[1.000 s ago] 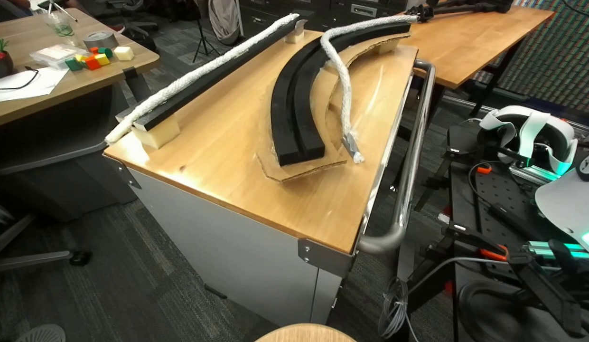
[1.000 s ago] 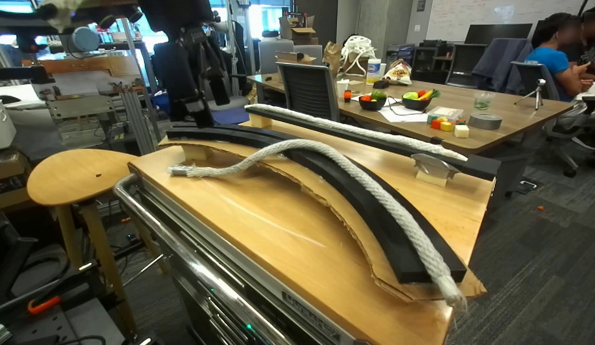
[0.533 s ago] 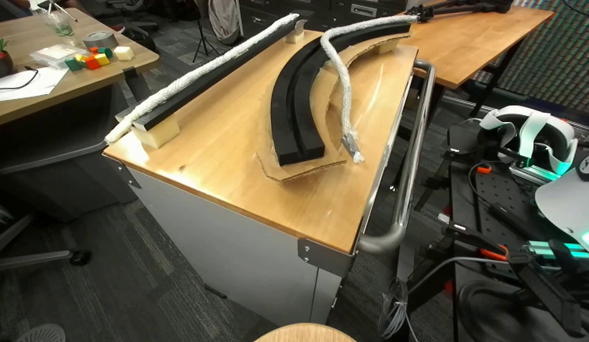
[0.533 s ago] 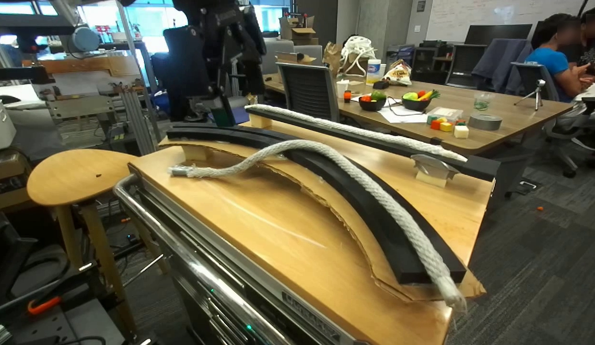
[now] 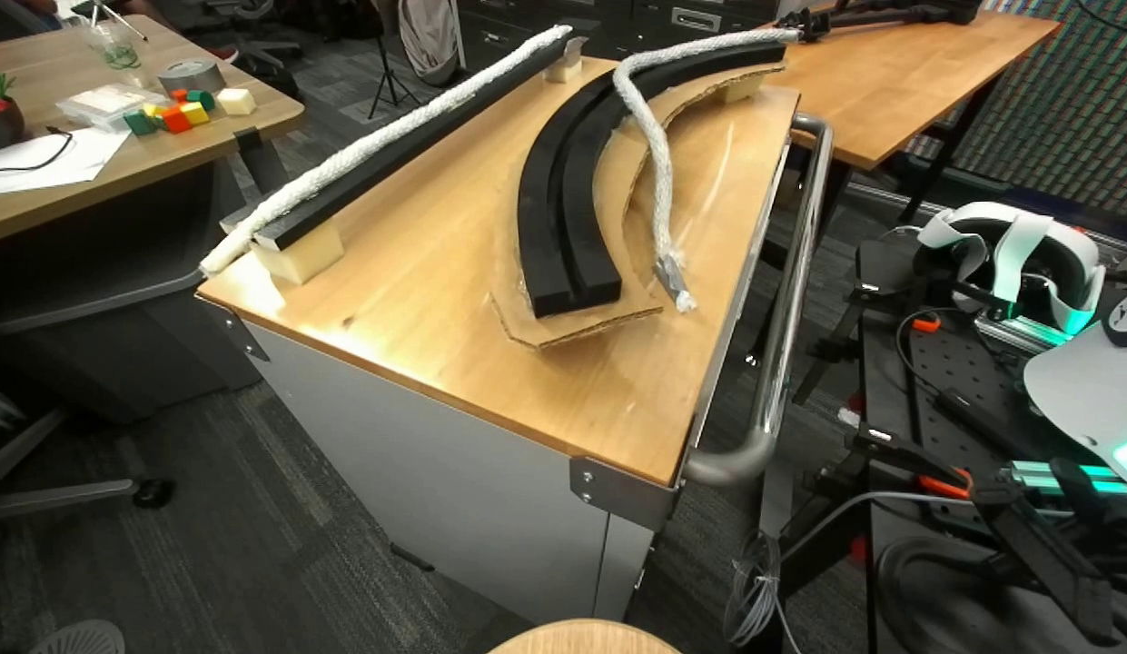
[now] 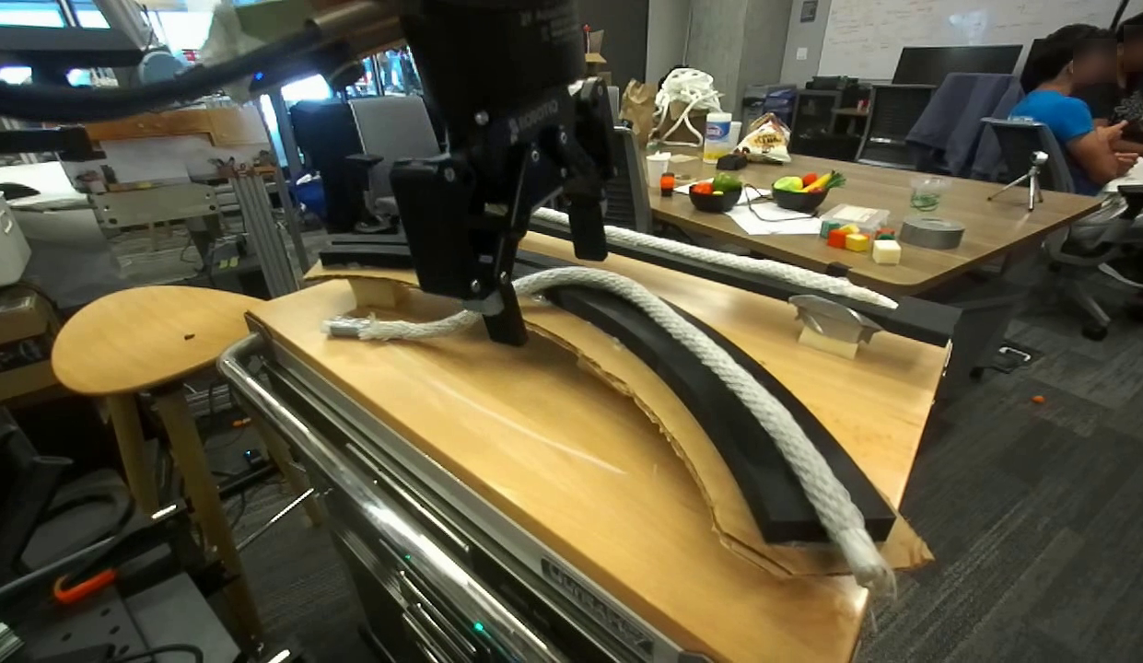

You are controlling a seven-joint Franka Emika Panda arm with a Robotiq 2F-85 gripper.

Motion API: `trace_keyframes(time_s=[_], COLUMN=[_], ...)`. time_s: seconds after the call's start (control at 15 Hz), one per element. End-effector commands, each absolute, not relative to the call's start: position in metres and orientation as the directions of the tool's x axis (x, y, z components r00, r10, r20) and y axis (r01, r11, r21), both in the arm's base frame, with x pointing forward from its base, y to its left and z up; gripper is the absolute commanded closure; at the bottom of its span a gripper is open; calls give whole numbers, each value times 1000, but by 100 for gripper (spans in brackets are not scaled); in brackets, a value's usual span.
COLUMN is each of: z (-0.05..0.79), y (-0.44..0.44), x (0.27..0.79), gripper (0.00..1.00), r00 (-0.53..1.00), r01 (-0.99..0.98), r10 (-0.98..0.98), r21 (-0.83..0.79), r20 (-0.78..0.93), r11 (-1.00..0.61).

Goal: Pick up the rope from the board and put it on the table

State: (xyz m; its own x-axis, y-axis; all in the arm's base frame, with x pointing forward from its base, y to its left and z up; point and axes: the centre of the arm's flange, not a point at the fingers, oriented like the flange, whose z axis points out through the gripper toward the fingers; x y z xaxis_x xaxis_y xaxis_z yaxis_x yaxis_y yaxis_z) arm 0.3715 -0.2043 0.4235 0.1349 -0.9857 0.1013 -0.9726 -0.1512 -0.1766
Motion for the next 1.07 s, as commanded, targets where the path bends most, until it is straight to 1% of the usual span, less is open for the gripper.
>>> trace_keyframes(time_s=[0.0, 0.2, 0.27, 0.33, 0.53, 0.67, 0.73, 0.87, 1.0], z=[435, 452, 456, 458, 458, 447, 439, 425, 413], y=[-183, -185, -188, -191, -206, -216, -221, -232, -243], x=[375, 398, 405, 410, 429, 439, 444, 452, 458], gripper=[0, 0, 1, 5, 25, 18, 21, 21, 28], r00=[192, 191, 180, 172, 120, 77, 56, 14, -27], r01=[-953, -947, -947, -948, -957, -963, -967, -971, -972], r10=[-963, -957, -958, -960, -973, -981, -984, -988, -990], r21=[-197, -216, -223, -227, -239, -241, -237, -235, -236], r20=[189, 218, 222, 222, 197, 176, 169, 157, 141], r11=[-229, -238, -230, -222, -166, -118, -95, -51, -7])
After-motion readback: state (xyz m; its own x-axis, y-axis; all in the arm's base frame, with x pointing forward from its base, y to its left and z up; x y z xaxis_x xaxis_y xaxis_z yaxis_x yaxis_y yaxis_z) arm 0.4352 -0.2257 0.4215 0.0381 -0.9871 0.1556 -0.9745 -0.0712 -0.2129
